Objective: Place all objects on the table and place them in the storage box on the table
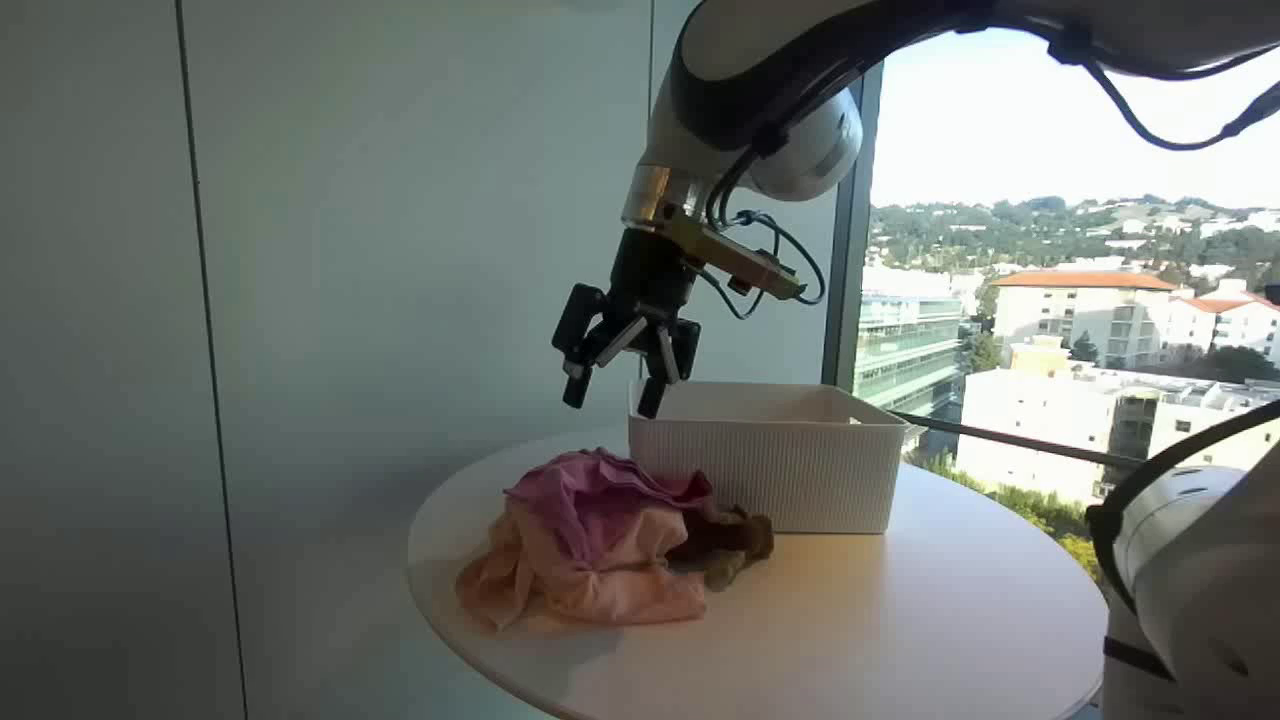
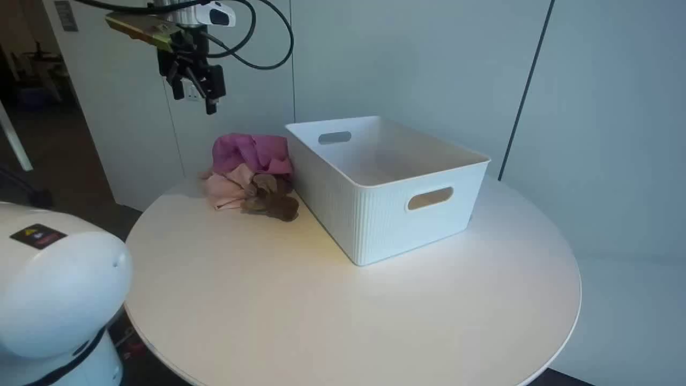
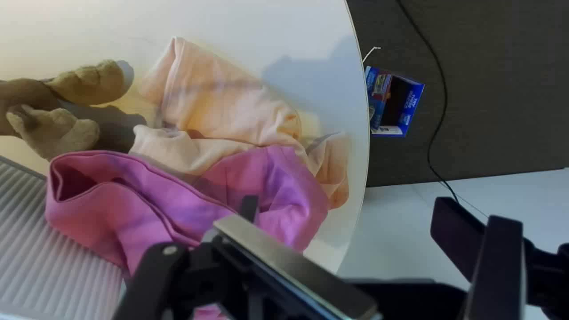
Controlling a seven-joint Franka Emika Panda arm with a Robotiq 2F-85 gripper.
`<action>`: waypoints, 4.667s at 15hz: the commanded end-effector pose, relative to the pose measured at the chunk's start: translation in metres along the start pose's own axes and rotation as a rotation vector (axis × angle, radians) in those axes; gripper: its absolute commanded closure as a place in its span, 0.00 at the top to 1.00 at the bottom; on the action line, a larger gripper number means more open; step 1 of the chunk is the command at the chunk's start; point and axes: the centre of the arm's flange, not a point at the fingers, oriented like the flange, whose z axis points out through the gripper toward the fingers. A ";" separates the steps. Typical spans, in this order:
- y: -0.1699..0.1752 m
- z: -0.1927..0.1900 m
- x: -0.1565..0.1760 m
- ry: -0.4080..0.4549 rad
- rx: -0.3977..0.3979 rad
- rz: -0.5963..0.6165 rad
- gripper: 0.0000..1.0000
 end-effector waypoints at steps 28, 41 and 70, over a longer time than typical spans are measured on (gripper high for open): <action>0.098 0.156 0.138 -0.346 -0.053 0.078 0.75; 0.055 0.081 0.117 -0.189 -0.027 0.015 0.11; 0.227 0.005 0.176 0.139 -0.478 0.628 0.44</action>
